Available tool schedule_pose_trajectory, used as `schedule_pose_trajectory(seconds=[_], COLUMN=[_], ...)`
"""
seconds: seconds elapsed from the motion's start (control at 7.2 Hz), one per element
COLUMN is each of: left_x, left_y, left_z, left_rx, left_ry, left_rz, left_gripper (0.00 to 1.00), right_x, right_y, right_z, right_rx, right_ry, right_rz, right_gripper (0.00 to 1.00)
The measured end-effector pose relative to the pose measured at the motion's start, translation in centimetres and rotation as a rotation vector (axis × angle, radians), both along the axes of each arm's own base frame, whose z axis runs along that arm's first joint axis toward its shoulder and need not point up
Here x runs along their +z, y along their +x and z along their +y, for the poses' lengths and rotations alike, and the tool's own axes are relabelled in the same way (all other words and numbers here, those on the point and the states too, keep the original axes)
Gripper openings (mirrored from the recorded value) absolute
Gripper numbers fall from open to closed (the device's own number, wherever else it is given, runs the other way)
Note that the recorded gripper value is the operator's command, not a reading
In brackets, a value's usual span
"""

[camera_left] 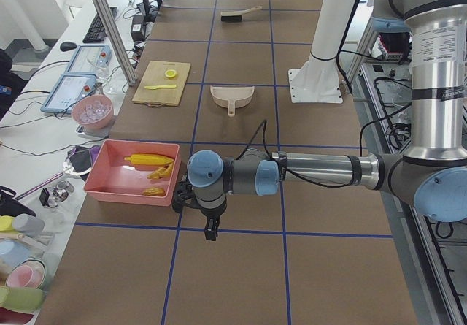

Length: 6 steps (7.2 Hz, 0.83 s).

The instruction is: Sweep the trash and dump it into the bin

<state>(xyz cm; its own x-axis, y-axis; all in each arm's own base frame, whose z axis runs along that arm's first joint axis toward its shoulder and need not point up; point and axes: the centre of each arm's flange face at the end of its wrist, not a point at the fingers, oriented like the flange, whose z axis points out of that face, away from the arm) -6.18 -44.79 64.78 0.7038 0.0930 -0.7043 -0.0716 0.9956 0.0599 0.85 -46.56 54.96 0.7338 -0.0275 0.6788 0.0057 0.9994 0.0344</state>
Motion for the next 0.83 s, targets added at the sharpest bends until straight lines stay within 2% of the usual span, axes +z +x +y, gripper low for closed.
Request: schedule_pose_trajectory(seconds=[0.83], left_x=[-0.27], left_y=[0.01], left_z=[-0.09], left_rx=[0.0], left_ry=[0.005], left_rz=[0.001], left_gripper=[0.99], right_x=[0.46], right_y=[0.04], right_z=[0.43], right_rx=[0.001], right_ry=[-0.011], right_rz=[0.0], right_gripper=[1.0])
